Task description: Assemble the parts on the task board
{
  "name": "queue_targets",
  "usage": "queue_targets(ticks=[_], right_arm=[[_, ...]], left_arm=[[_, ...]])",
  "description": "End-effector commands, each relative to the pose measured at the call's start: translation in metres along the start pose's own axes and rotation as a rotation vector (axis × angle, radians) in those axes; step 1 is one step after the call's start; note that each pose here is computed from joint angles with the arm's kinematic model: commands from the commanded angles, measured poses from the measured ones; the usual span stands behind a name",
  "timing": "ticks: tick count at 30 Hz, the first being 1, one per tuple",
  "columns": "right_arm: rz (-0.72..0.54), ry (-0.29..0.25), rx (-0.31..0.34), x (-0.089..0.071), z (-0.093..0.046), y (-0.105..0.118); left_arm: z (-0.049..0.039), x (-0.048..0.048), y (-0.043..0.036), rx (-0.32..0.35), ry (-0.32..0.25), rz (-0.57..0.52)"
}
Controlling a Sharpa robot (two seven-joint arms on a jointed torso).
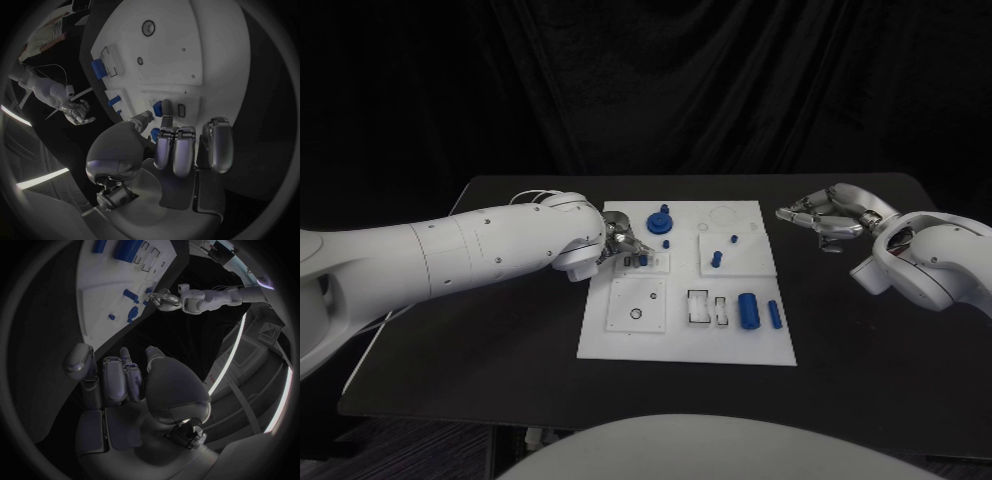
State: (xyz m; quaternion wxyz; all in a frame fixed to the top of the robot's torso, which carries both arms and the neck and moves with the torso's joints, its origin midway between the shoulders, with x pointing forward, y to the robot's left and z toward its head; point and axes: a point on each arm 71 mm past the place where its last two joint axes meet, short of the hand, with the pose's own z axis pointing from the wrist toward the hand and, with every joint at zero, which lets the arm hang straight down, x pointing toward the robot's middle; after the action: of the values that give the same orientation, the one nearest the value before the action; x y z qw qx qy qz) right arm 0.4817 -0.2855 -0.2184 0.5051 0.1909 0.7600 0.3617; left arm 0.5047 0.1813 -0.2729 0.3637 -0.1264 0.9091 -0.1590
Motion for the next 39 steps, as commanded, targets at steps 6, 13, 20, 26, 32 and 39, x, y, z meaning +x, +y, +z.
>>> queue_targets(ticks=[6,13,20,26,32,39], right_arm=[[-0.002,0.021,0.024,0.002,0.000,-0.003],[-0.003,0.026,0.026,0.003,-0.001,-0.003],[-0.002,0.023,0.024,0.002,-0.002,-0.003],[-0.010,0.015,0.027,0.000,-0.004,-0.005],[-0.016,0.006,0.026,-0.001,-0.004,-0.005],[-0.018,0.011,0.016,0.002,-0.002,-0.001]], left_arm=[[0.0014,0.0066,0.0052,-0.019,0.032,0.007],[0.0008,0.0054,0.0054,-0.009,0.014,-0.003],[-0.0050,-0.0005,0.0065,0.039,-0.084,0.008],[-0.0215,-0.0206,0.0054,0.089,-0.206,0.054],[-0.0380,-0.0486,-0.0039,0.120,-0.268,0.083],[-0.0435,-0.0682,-0.0073,0.105,-0.268,0.119]])
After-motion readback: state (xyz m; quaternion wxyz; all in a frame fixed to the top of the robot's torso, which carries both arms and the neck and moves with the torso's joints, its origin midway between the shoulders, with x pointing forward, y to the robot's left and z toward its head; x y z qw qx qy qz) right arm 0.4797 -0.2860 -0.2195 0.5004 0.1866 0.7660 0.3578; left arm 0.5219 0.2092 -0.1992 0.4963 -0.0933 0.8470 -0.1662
